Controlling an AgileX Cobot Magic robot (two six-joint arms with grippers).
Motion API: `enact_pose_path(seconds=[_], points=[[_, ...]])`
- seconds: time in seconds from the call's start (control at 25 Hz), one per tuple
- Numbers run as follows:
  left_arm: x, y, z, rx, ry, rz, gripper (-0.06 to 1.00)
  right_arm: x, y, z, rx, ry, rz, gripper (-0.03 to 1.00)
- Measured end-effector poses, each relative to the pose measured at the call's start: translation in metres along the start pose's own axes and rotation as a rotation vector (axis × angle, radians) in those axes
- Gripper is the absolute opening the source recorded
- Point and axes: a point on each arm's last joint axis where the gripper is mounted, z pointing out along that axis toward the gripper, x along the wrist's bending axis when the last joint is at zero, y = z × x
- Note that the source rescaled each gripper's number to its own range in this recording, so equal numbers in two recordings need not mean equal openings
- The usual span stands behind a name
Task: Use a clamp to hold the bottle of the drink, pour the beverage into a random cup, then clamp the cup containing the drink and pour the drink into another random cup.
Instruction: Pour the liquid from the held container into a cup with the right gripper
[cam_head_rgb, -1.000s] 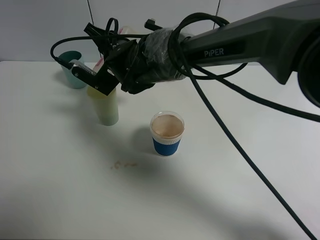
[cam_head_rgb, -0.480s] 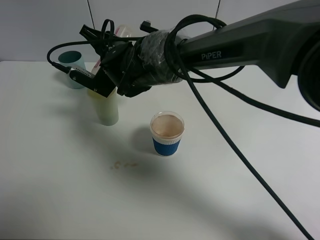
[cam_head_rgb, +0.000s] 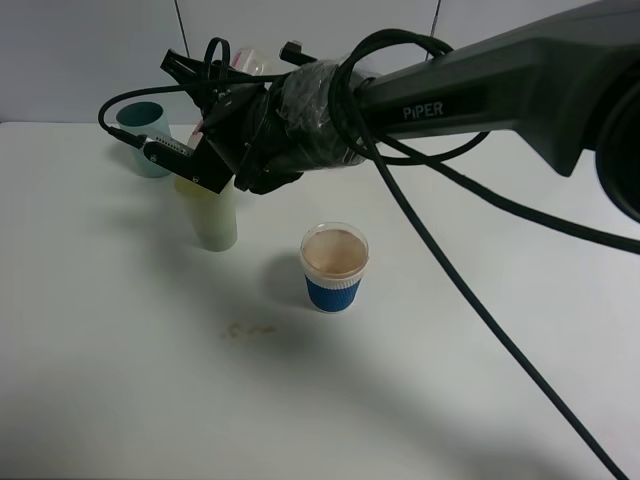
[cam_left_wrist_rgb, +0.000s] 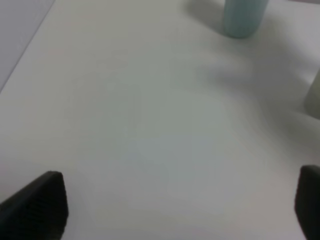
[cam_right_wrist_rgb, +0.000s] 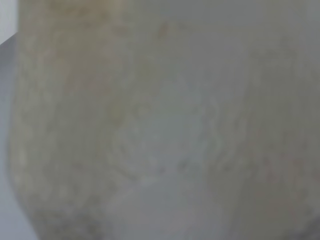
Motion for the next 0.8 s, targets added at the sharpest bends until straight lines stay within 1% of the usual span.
enact_pose_path(seconds=[0.12, 0.2, 0.24, 0.44, 0.52, 0.56, 0.6, 0.8], points=[[0.000, 0.000, 0.000, 0.000, 0.000, 0.000, 0.75, 0.000, 0.000, 0.000, 0.001, 0.000, 0.051, 0.00], [0.000, 0.000, 0.000, 0.000, 0.000, 0.000, 0.75, 0.000, 0.000, 0.000, 0.001, 0.000, 0.112, 0.00], [0.000, 0.000, 0.000, 0.000, 0.000, 0.000, 0.75, 0.000, 0.000, 0.000, 0.001, 0.000, 0.112, 0.00], [0.000, 0.000, 0.000, 0.000, 0.000, 0.000, 0.75, 0.000, 0.000, 0.000, 0.003, 0.002, 0.293, 0.00], [0.000, 0.000, 0.000, 0.000, 0.000, 0.000, 0.75, 0.001, 0.000, 0.000, 0.002, 0.015, 0.363, 0.00], [0.000, 0.000, 0.000, 0.000, 0.000, 0.000, 0.75, 0.003, 0.000, 0.000, 0.001, 0.028, 0.403, 0.00], [0.000, 0.000, 0.000, 0.000, 0.000, 0.000, 0.75, 0.007, -0.001, 0.001, 0.000, 0.059, 0.477, 0.00], [0.000, 0.000, 0.000, 0.000, 0.000, 0.000, 0.75, 0.022, -0.005, 0.007, 0.006, 0.172, 0.651, 0.00]])
